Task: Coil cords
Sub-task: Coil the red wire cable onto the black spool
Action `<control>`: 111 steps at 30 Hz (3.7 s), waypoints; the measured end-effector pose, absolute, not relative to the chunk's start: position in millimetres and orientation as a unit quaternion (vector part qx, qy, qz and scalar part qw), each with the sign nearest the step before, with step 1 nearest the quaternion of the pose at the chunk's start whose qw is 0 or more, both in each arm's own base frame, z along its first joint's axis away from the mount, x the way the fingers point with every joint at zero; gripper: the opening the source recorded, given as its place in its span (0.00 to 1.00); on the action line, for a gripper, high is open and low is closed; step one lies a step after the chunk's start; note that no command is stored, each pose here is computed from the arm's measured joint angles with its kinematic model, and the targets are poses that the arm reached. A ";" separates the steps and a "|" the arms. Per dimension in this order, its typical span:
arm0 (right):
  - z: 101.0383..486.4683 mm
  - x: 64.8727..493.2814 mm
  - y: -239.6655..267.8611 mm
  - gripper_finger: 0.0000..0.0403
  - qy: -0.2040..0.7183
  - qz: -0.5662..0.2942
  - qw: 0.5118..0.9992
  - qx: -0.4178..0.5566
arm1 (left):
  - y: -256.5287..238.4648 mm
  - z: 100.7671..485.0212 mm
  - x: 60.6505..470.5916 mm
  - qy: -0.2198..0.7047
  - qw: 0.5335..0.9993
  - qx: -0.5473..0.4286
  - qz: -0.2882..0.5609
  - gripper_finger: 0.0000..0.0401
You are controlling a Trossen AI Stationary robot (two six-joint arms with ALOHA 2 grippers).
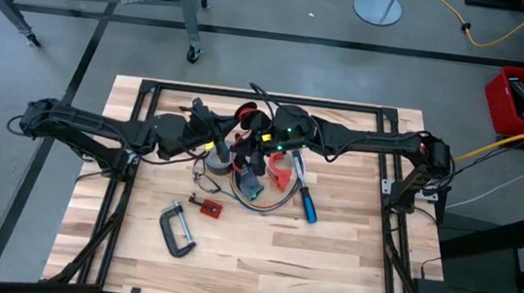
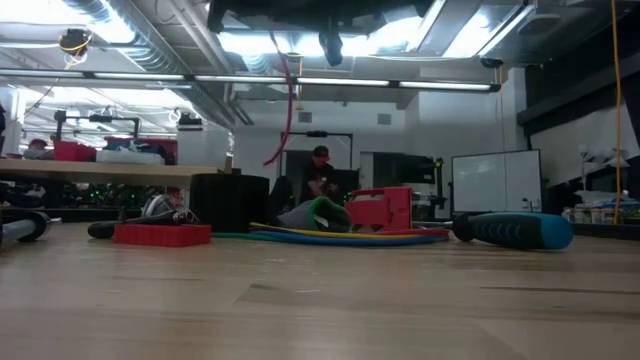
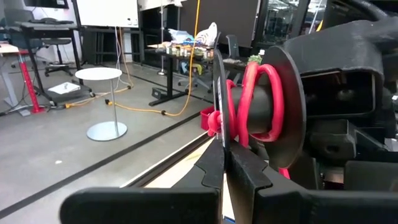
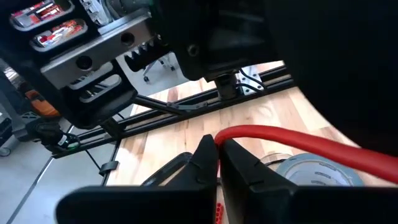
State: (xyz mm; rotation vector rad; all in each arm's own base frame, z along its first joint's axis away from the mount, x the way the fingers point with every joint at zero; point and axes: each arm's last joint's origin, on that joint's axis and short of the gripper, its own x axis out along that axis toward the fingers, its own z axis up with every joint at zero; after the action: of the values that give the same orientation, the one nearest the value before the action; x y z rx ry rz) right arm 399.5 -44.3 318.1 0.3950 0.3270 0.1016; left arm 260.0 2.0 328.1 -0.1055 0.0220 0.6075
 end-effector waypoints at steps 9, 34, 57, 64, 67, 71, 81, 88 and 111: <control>311.4 397.1 -44.0 0.02 0.196 0.041 0.959 0.201 | 1.3 334.7 253.4 0.002 0.954 -0.042 0.297 0.00; 322.6 400.8 -43.6 0.02 0.139 0.066 0.968 0.197 | -5.4 330.6 255.8 0.010 0.954 -0.056 0.294 0.00; 327.6 402.0 -44.2 0.02 0.115 0.074 0.968 0.212 | -5.9 315.6 252.9 0.085 0.943 -0.015 0.321 0.00; 330.0 402.0 -46.9 0.02 0.104 0.078 0.967 0.217 | -10.2 307.0 250.0 0.128 0.940 -0.002 0.317 0.00; 330.3 401.5 -51.2 0.02 0.102 0.075 0.968 0.218 | -14.8 304.7 248.8 0.141 0.941 0.008 0.308 0.00; 330.1 400.9 -53.8 0.02 0.105 0.083 0.964 0.227 | -18.1 300.7 246.8 0.162 0.939 0.017 0.302 0.00; 328.3 396.9 -63.2 0.02 0.131 0.150 0.945 0.259 | -23.3 295.6 243.2 0.193 0.937 0.036 0.289 0.00; 323.8 391.4 -73.6 0.02 0.167 0.181 0.928 0.281 | -29.4 301.1 231.1 0.193 0.941 0.032 0.274 0.00; 322.3 384.7 -96.1 0.02 0.162 0.191 0.937 0.241 | -34.4 316.4 210.7 0.160 0.952 -0.006 0.261 0.00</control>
State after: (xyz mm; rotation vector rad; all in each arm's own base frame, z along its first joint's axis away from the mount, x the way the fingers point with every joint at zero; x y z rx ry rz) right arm 384.7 -96.1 322.3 0.4933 0.3311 0.3910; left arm 210.7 -34.4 316.4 -0.0121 0.3257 0.5301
